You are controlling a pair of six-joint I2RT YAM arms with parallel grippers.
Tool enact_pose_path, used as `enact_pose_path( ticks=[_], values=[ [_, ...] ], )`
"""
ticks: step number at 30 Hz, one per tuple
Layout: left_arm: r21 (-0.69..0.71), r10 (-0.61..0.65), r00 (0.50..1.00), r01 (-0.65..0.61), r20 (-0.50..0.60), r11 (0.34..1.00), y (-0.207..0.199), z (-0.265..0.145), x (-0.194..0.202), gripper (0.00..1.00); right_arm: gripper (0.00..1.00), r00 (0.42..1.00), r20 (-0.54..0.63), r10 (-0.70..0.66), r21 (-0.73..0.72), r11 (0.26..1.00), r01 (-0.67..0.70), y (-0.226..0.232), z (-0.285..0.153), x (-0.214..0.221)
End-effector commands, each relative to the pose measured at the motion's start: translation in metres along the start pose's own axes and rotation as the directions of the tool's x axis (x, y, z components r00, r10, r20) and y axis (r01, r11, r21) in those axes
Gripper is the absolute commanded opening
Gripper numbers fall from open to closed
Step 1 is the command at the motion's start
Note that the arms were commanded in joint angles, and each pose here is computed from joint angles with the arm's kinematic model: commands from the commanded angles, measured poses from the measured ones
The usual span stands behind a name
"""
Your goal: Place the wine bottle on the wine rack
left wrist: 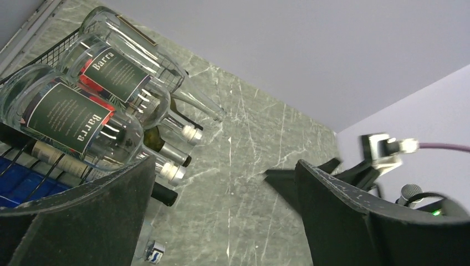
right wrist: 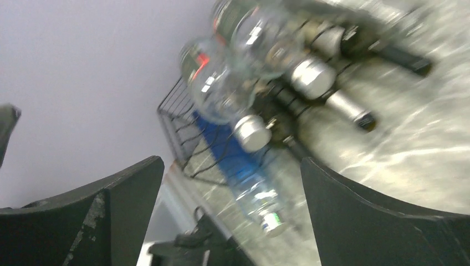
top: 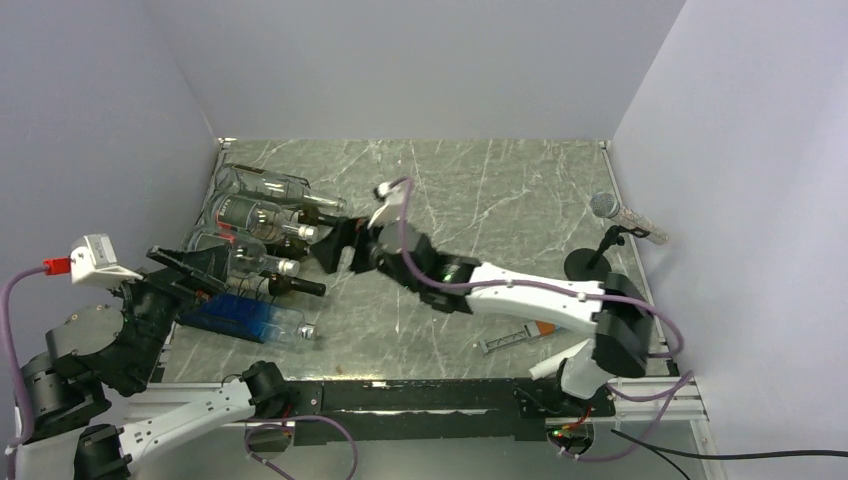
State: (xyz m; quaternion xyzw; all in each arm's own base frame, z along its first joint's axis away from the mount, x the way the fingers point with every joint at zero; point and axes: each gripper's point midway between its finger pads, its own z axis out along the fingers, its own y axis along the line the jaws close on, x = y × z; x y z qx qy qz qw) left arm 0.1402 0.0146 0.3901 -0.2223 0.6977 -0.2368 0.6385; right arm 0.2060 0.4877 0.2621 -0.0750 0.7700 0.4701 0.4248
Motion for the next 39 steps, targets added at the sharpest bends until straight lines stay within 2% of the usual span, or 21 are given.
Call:
enact_pose_path(
  ticks=[1,4,8,12,23,28,33,39],
  values=[
    [-0.021,0.022,1.0,-0.022,0.008,1.0,-0.006,0.006,-0.002,0.99,1.0,0.977,0.11,-0.181,0.192,0.969,0.157,-0.064,-0.036,-0.083],
    [0.039,0.078,0.997,-0.078,0.004,0.996,-0.013,0.004,-0.002,0.99,1.0,0.964,0.102,-0.246,0.308,0.929,0.204,-0.111,-0.067,-0.118],
    [0.069,0.089,0.996,-0.089,0.0,0.994,-0.016,0.003,0.001,0.99,1.0,0.906,0.108,-0.408,0.456,0.831,0.32,-0.144,-0.115,-0.164],
    [0.126,0.137,0.99,-0.134,-0.019,0.983,-0.023,0.004,0.009,0.99,1.0,0.913,0.001,-0.408,0.509,0.786,0.351,-0.162,-0.153,-0.181],
    [0.123,0.175,0.983,-0.168,-0.054,0.978,-0.036,0.014,0.023,0.99,1.0,0.856,0.116,-0.504,0.503,0.773,0.387,-0.127,-0.257,-0.218],
    [0.143,0.175,0.984,-0.169,-0.03,0.975,-0.04,0.015,0.021,0.99,1.0,0.814,0.225,-0.536,0.486,0.786,0.383,-0.107,-0.293,-0.231],
    [0.142,0.189,0.982,-0.184,-0.021,0.973,-0.041,0.016,0.019,0.99,1.0,0.77,0.338,-0.542,0.476,0.804,0.357,-0.092,-0.321,-0.243],
    [0.115,0.199,0.98,-0.198,0.0,0.973,-0.039,0.02,0.018,0.99,1.0,0.758,0.37,-0.537,0.467,0.813,0.349,-0.089,-0.325,-0.244]
  ],
)
